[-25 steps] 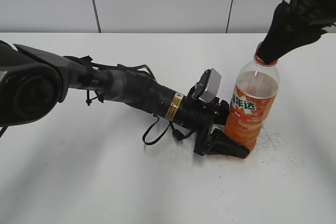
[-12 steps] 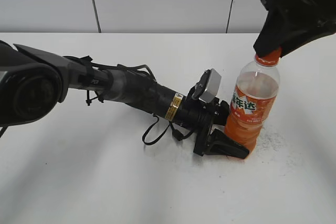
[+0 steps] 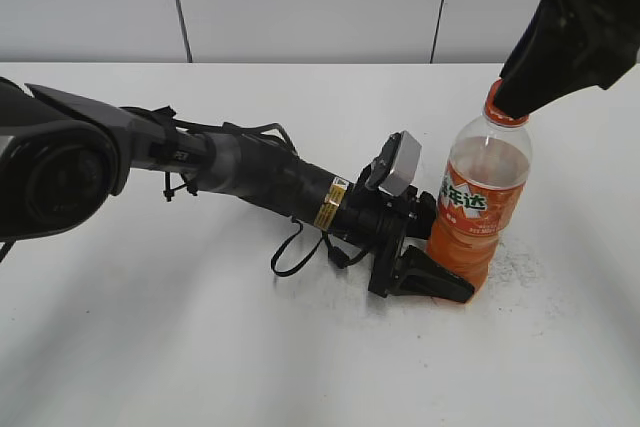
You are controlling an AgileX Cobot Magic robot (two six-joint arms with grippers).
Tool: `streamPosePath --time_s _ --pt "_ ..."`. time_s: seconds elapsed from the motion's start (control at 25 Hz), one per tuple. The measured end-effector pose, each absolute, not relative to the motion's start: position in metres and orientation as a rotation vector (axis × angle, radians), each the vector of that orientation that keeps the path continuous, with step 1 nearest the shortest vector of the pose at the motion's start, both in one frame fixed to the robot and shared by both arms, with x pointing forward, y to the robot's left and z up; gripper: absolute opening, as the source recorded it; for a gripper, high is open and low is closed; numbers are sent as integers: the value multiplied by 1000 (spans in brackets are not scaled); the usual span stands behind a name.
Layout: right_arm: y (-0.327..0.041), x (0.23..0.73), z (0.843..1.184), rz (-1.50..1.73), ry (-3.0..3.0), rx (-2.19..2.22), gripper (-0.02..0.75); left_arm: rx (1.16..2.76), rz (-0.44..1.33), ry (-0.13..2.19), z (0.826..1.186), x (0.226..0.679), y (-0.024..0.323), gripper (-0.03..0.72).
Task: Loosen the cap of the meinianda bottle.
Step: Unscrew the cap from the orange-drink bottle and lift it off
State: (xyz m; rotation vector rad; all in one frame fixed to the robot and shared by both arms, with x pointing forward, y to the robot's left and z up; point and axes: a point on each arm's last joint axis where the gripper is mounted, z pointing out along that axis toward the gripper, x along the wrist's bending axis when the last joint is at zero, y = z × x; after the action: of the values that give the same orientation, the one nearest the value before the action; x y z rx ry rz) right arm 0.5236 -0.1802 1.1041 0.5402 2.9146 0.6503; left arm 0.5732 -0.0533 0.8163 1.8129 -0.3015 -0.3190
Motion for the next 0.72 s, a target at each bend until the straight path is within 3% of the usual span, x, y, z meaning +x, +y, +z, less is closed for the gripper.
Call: streamPosePath --time_s 0.08,0.24,0.32,0.44,0.6,0.72 --pt "-180 524 1104 654 2910 608 303 1813 -320 -300 816 573 -53 568" --pt "-181 524 1104 679 2839 1058 521 1813 -321 -301 816 573 -53 568" --pt "-181 524 1104 695 2743 1387 551 1813 -321 -301 816 573 -53 568" --pt "-181 524 1104 695 2606 1729 504 1813 -321 -301 816 573 -53 568" --pt "-183 524 1103 667 2561 1797 276 1814 -325 -295 816 573 -53 568" --pt "-182 524 1103 667 2625 1665 257 1814 -325 -296 816 573 -54 568"
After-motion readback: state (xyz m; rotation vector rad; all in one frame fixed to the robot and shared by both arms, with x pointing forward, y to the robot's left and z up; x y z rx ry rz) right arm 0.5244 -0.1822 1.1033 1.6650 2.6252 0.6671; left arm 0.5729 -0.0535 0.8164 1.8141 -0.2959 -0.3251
